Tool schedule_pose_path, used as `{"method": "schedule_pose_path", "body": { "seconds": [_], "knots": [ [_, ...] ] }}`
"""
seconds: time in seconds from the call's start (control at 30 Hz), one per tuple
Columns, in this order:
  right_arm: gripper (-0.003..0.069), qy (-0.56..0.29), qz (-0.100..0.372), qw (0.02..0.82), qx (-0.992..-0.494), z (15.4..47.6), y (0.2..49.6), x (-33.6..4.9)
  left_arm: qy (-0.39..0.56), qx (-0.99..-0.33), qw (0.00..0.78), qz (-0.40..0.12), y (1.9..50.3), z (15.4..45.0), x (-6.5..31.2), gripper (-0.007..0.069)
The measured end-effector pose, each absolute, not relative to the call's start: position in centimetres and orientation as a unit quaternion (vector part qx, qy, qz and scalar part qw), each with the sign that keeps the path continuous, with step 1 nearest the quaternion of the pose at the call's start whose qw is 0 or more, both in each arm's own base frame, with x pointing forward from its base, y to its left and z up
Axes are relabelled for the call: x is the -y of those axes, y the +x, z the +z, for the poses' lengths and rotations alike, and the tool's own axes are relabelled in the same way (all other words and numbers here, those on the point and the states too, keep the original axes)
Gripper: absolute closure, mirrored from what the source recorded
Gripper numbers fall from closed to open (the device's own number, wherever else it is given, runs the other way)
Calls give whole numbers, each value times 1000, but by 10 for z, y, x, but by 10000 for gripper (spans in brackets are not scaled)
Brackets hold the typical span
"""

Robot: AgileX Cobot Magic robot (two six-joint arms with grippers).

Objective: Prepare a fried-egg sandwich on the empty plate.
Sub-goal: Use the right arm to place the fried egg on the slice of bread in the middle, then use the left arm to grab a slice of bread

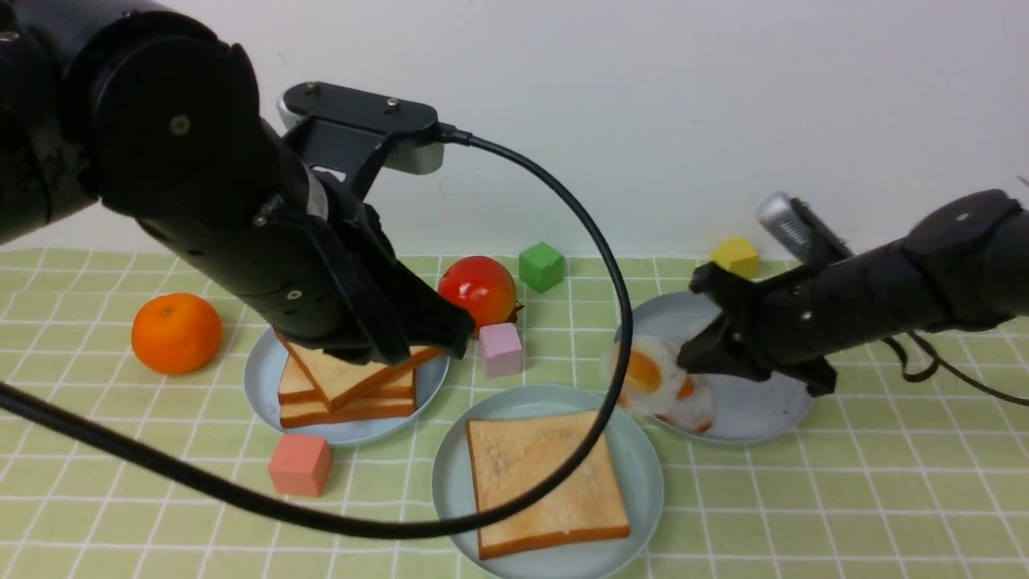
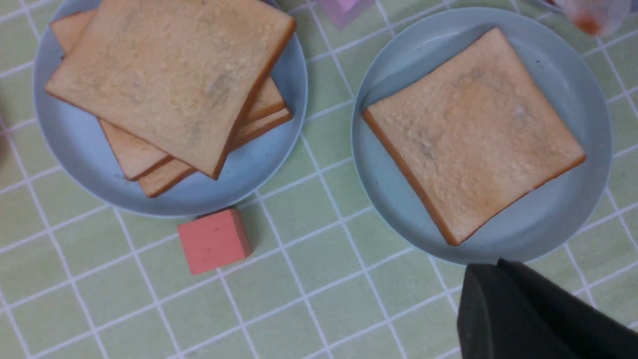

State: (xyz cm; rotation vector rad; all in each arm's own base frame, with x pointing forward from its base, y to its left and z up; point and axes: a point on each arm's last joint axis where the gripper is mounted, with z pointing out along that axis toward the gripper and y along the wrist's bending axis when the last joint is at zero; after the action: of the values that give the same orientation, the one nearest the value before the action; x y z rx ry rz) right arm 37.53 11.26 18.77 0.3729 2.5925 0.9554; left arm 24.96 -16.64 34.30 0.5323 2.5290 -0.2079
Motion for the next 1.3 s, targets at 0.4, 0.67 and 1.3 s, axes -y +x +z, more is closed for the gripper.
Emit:
{"method": "schedule_pose_path", "body": {
  "seconds": [0.4, 0.67, 1.3],
  "knots": [
    [656, 27, 333, 163, -928, 179, 347, -192, 132, -937, 320, -52, 207, 343, 123, 609],
    [513, 20, 311, 182, -932, 171, 350, -195, 107, -942, 317, -43, 195, 323, 112, 608],
    [199, -245, 222, 259, -907, 352, 253, -149, -111, -922, 347, -135, 249, 314, 35, 608]
  ]
}}
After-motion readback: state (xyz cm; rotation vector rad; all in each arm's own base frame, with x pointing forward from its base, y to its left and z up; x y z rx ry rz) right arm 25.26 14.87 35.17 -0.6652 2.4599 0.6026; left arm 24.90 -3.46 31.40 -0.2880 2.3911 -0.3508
